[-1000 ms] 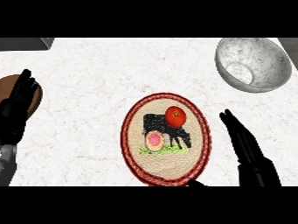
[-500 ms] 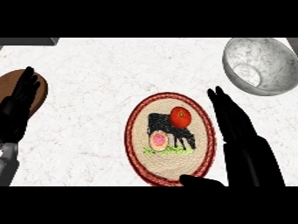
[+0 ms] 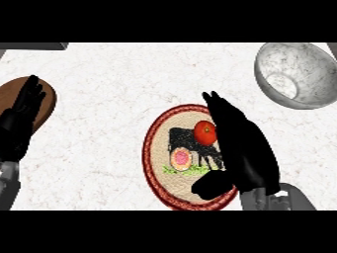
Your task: Pick the cupcake from the placemat and place it in the bowl
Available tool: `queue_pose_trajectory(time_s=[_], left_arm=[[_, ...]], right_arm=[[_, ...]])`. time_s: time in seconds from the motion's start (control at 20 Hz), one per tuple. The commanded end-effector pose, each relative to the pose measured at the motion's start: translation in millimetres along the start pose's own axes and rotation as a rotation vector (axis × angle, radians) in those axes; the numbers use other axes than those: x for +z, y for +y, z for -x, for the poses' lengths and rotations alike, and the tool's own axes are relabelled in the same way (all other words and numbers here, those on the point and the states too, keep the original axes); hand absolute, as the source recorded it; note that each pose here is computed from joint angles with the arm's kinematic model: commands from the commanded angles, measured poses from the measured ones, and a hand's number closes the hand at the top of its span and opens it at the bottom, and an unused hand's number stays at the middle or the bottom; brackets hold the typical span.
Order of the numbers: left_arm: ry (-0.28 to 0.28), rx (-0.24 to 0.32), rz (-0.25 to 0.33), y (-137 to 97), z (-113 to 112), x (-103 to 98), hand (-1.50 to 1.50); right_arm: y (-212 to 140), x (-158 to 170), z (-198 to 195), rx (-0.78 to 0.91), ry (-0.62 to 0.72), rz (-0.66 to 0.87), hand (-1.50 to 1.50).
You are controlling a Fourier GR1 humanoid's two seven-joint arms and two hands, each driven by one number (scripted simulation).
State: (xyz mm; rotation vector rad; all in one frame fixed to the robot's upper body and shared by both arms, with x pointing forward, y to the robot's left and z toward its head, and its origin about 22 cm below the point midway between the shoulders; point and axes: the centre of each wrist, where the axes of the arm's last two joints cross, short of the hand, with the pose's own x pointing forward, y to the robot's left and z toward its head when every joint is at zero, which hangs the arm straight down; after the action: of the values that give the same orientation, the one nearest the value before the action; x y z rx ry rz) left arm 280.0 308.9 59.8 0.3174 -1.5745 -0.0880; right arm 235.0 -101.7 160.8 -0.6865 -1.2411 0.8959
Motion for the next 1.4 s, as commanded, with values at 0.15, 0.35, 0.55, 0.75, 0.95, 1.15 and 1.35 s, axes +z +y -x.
queue_pose_trajectory(time_s=[0.15,0.35,0.55,0.75,0.95,1.15,1.35], left_arm=[[-0.007,-0.006,-0.018,-9.1,-12.4,-5.1,0.0],[0.012,0.006,-0.021,-14.8,10.5,-0.4,0.0],[0.001,-0.013,-0.018,5.1,-6.5,-1.7,0.0],[0.024,-0.001,-0.011,1.5,-3.7,-6.5,0.0],[0.018,0.008,-0.01,-1.9,13.7,9.8,0.0],[0.003,0.009,-0.012,0.0,-19.0,-2.9,0.0],[0.029,0.014,-0.003,-2.5,-1.5,10.0,0.0]], right_arm=[[12.2,-29.3,-21.2,0.129,0.143,-0.271,-1.5],[35.9,-46.9,-15.9,0.203,0.207,-0.372,-1.5],[33.2,-55.0,-21.2,0.237,0.255,-0.393,-1.5],[38.0,-52.7,-23.1,0.324,0.216,-0.281,-1.5],[44.5,-55.0,-12.9,0.357,0.198,-0.229,-1.5],[77.1,-55.1,-20.1,0.295,0.201,-0.256,-1.5],[94.0,-56.0,-17.1,0.301,0.239,-0.331,-1.5]])
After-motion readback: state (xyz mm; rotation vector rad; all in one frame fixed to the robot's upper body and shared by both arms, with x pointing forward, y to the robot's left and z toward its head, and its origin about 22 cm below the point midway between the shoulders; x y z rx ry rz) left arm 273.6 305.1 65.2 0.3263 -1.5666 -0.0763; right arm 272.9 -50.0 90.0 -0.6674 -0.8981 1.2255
